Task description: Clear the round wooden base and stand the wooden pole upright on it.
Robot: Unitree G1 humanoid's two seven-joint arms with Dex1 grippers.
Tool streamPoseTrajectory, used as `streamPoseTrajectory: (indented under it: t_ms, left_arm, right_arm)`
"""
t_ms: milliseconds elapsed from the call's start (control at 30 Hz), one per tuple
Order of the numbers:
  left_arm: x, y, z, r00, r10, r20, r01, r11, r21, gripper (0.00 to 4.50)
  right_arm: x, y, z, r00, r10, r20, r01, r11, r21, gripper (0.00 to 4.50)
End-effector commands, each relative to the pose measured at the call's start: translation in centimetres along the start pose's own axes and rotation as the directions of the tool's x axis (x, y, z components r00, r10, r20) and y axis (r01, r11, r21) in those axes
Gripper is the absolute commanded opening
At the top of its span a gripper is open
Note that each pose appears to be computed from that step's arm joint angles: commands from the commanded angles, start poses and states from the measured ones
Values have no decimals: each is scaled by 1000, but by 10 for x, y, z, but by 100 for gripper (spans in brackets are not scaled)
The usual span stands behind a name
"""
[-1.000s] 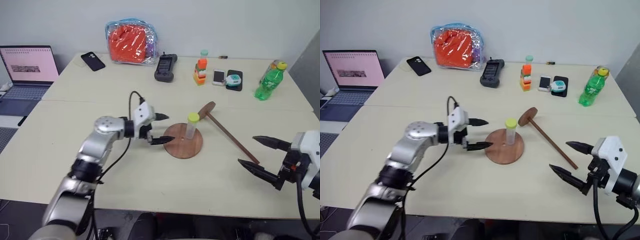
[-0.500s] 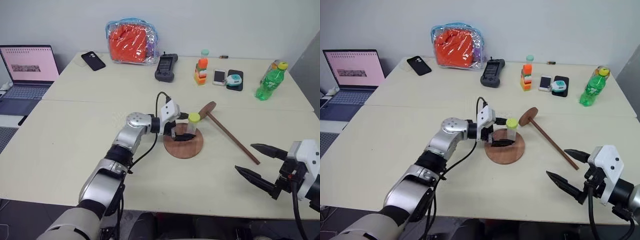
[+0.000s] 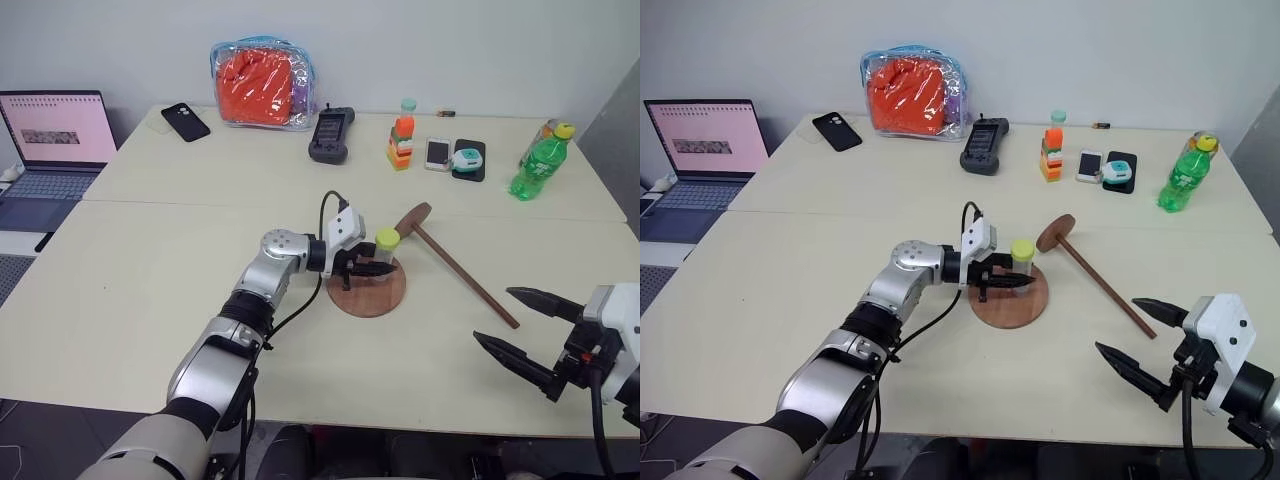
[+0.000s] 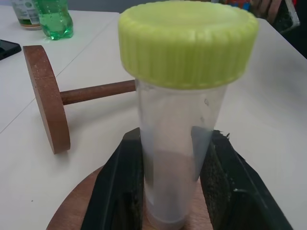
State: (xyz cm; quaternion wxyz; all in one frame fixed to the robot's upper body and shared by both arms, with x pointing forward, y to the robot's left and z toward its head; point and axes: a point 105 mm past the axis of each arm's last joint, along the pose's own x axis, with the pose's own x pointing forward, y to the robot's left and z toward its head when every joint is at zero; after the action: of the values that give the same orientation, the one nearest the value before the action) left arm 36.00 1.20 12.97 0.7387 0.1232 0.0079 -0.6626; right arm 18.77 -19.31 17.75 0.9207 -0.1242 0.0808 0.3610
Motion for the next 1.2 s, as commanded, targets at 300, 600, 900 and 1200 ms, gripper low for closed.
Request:
streamPoseTrajectory:
  t_ms: [300, 600, 900, 1200]
  left_arm:
    - [-153, 79, 23, 709, 703, 61, -705, 707, 51, 119]
    - [-301, 58, -27, 192, 977, -93, -981, 193, -6, 119]
    - [-303, 48, -45, 162, 978, -130, -986, 157, -53, 119]
    - [-295, 48, -52, 171, 974, -148, -984, 161, -82, 119]
  right_arm:
    - [30, 10, 34, 979, 188, 81, -179, 978, -109, 450]
    - [64, 21, 62, 915, 386, 121, -365, 917, -162, 450]
    - [70, 34, 70, 847, 524, 87, -500, 842, -200, 450]
    - [70, 31, 67, 851, 522, 65, -500, 841, -206, 450]
